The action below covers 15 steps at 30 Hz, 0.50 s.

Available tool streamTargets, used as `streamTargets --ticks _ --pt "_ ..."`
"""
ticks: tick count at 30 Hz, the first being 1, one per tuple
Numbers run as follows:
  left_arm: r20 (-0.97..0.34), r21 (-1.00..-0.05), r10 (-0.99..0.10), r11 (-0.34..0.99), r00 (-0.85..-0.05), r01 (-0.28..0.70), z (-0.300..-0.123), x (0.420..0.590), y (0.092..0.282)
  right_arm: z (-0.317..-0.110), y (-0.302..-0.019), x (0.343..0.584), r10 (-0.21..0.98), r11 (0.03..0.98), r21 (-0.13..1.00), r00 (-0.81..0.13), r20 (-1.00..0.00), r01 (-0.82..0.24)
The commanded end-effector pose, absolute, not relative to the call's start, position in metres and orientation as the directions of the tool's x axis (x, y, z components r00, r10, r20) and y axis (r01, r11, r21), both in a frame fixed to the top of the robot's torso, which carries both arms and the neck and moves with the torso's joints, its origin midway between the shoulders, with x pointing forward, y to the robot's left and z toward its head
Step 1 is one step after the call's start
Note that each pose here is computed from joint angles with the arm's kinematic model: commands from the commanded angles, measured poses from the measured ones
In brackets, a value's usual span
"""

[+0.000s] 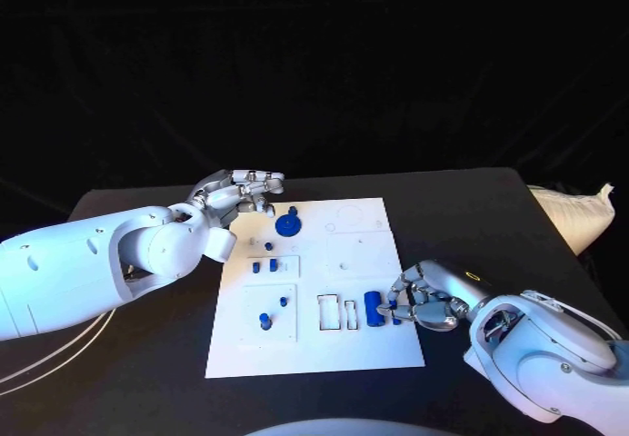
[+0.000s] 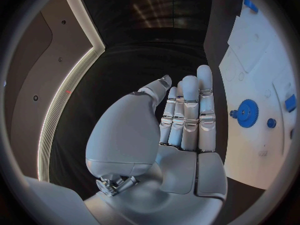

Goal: Assemble the parts on the task board

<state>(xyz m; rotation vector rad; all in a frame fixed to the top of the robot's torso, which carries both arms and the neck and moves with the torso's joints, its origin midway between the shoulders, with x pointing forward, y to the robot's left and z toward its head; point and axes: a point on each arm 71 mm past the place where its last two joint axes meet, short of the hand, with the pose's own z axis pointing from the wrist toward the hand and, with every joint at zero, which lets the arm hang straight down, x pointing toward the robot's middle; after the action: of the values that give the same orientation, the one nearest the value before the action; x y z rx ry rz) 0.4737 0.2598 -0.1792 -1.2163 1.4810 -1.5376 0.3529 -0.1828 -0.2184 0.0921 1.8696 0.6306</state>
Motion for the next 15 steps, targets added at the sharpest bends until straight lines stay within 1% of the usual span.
streamTargets --ticks 1,15 --pt "0.173 -0.983 -0.917 -0.135 -0.359 -0.127 -0.178 0.473 0.258 -0.220 -0.182 0.355 0.290 0.895 0.385 -0.363 -0.886 -0.225" --pt "0.175 -0.982 -0.915 -0.137 -0.363 -0.128 -0.178 0.472 0.257 -0.229 -0.171 0.361 0.249 0.914 0.344 -0.374 -0.893 -0.215"
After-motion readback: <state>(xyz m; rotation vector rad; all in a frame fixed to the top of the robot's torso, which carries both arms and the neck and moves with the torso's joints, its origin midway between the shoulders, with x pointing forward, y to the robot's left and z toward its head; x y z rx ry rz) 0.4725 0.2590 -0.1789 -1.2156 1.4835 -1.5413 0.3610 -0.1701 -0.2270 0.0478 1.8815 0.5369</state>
